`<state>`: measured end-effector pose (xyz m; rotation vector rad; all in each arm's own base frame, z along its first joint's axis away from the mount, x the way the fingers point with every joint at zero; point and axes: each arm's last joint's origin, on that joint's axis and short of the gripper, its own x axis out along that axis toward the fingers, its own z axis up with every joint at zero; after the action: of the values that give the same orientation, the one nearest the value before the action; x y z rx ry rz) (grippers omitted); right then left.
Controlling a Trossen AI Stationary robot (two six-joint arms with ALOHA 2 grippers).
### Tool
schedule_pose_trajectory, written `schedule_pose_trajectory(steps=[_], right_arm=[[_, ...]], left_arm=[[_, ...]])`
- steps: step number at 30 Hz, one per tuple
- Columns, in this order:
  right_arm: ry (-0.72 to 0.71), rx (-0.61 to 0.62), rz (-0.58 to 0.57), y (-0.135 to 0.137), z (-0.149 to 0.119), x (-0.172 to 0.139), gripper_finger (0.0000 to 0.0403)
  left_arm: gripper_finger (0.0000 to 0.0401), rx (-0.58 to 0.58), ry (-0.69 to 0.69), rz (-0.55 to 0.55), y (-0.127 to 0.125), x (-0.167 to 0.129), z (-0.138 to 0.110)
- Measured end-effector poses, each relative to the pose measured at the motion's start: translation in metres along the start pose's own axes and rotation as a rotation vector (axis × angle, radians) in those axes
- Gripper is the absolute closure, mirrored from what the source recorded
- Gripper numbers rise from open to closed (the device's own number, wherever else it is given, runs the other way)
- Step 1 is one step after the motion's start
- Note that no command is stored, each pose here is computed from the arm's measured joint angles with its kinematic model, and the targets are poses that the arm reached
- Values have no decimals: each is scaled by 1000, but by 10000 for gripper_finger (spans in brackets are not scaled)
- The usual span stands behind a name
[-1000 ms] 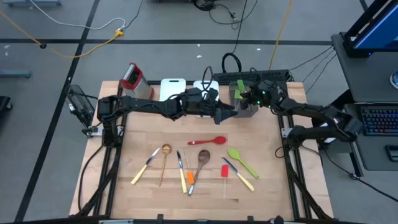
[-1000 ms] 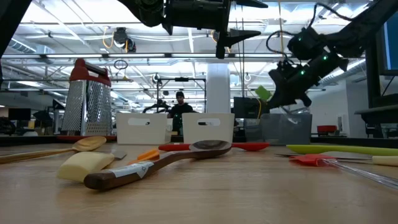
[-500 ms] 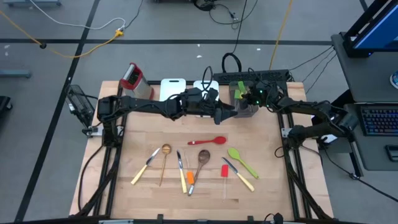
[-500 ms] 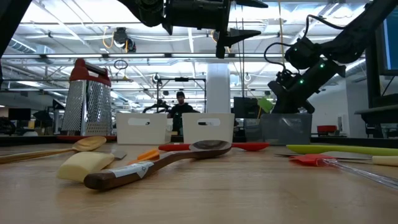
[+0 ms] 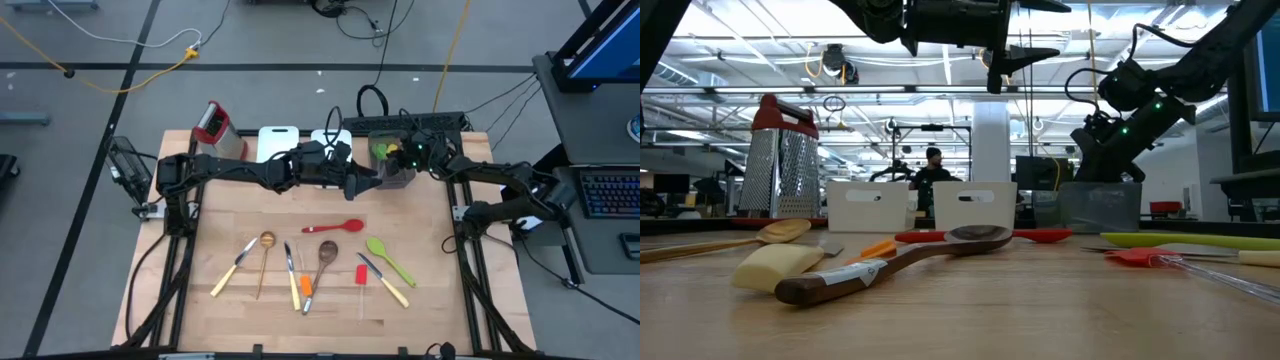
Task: Pick & Place Kitchen Items
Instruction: Put the orange silicone spatula into the black bin
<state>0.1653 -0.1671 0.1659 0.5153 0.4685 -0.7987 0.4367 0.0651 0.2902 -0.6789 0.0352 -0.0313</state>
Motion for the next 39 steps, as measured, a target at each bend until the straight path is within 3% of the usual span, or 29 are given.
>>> schedule_pose_trajectory(steps=[7, 17, 21, 27, 39], right_arm=[[-152, -18, 45, 6, 17, -16, 292], [-434, -34, 126, 17, 44, -68, 299], [-495, -56, 206, 21, 48, -88, 300], [-491, -92, 325, 24, 44, -112, 301], [-456, -95, 343, 22, 24, -149, 306]], left_arm=[[128, 24, 0, -1, 0, 0, 0], [127, 12, 0, -1, 0, 0, 0], [127, 9, 0, -1, 0, 0, 0], [127, -55, 0, -1, 0, 0, 0], [127, -79, -14, 1, -1, 0, 1]])
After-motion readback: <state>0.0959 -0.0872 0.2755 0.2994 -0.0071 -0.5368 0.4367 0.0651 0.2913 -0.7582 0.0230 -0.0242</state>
